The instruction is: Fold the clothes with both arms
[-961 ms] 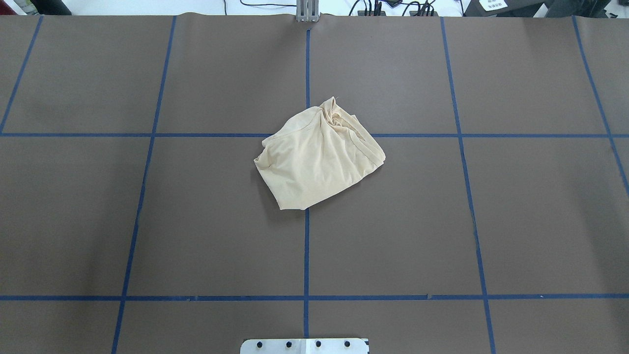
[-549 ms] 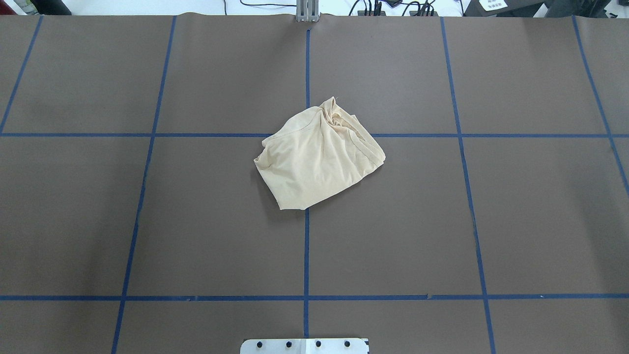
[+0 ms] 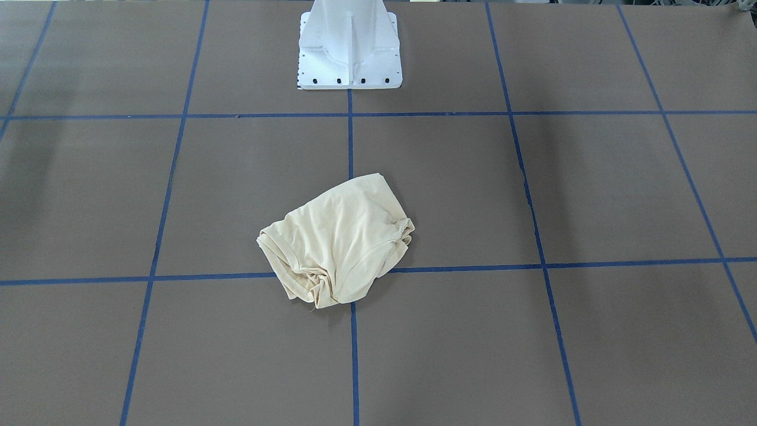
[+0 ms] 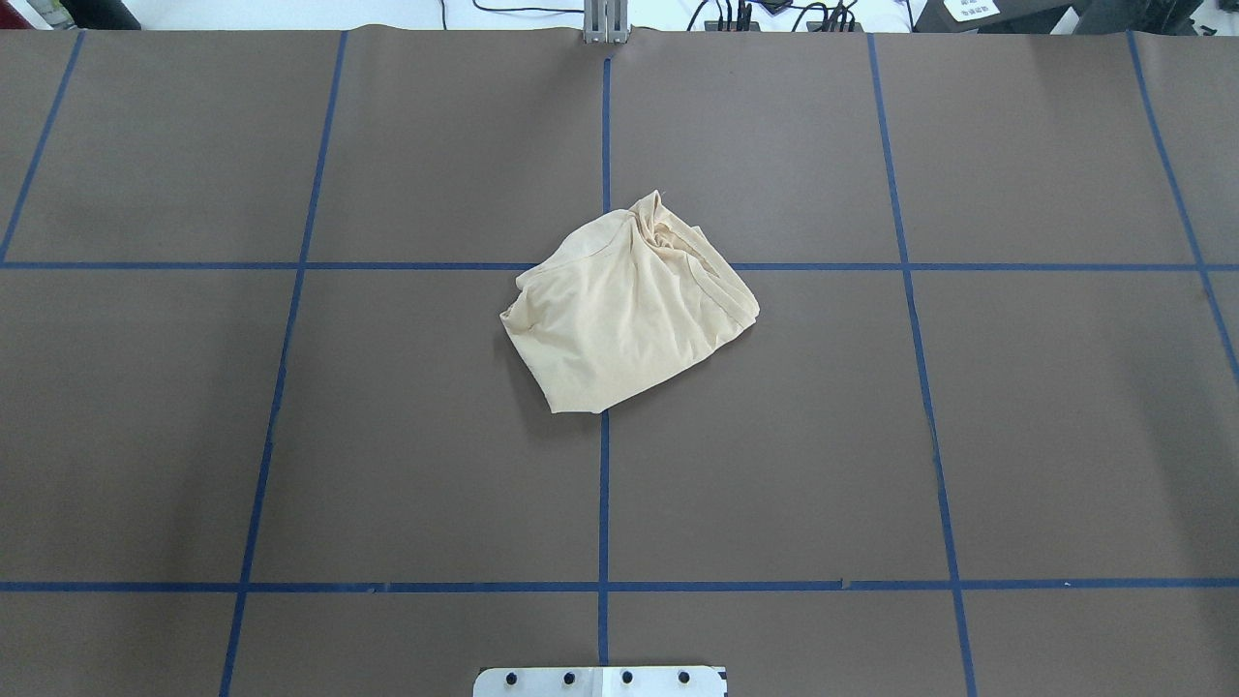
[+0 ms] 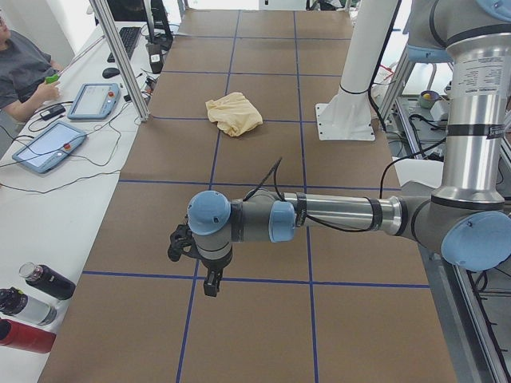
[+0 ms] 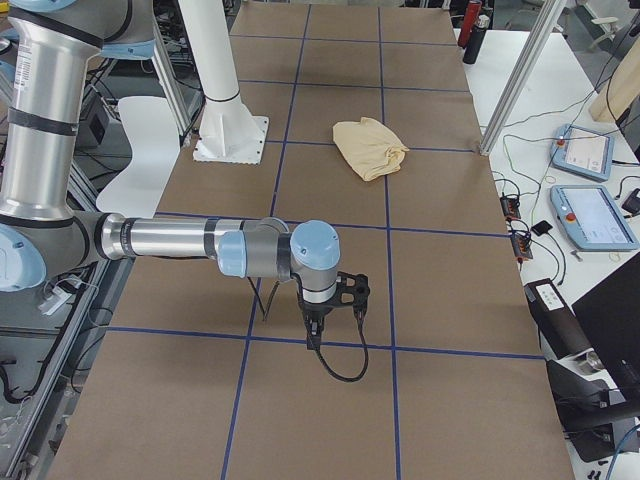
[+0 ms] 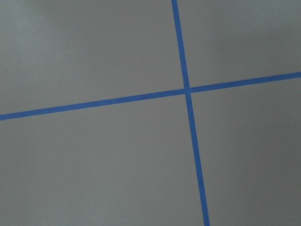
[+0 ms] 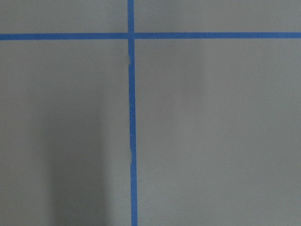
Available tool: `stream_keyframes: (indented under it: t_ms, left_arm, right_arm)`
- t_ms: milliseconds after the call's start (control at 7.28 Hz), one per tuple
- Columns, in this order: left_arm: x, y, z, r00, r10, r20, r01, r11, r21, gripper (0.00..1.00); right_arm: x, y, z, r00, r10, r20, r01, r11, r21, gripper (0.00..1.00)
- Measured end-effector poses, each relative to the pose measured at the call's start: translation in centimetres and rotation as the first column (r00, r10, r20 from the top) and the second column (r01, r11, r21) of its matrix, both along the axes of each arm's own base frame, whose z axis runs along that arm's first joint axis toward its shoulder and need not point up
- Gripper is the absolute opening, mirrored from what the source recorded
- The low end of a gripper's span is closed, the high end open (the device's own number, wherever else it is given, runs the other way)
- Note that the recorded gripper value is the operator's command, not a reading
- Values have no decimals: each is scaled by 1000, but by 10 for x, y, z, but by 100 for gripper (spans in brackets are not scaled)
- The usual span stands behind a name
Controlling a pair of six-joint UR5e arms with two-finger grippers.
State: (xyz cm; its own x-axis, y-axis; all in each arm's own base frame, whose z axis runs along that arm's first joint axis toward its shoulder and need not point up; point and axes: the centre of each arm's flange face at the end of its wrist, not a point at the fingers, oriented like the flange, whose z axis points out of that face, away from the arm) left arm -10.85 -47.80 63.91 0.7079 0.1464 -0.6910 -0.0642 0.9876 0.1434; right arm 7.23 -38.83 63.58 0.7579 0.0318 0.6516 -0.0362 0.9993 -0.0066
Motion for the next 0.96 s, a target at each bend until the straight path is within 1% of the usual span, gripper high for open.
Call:
stream_keyframes:
  t_ms: [549,961]
  left_arm:
    - [0,0,1,1000,2,0,-2,1000,-1,100]
    - [2,12,13,1000,3,-1,-3,1000,-27,100]
  right_arm:
    - [0,0,0,1000,0,1,0,1000,-1,100]
    - [0,-1,-1,1000,0,1,0,1000,3,100]
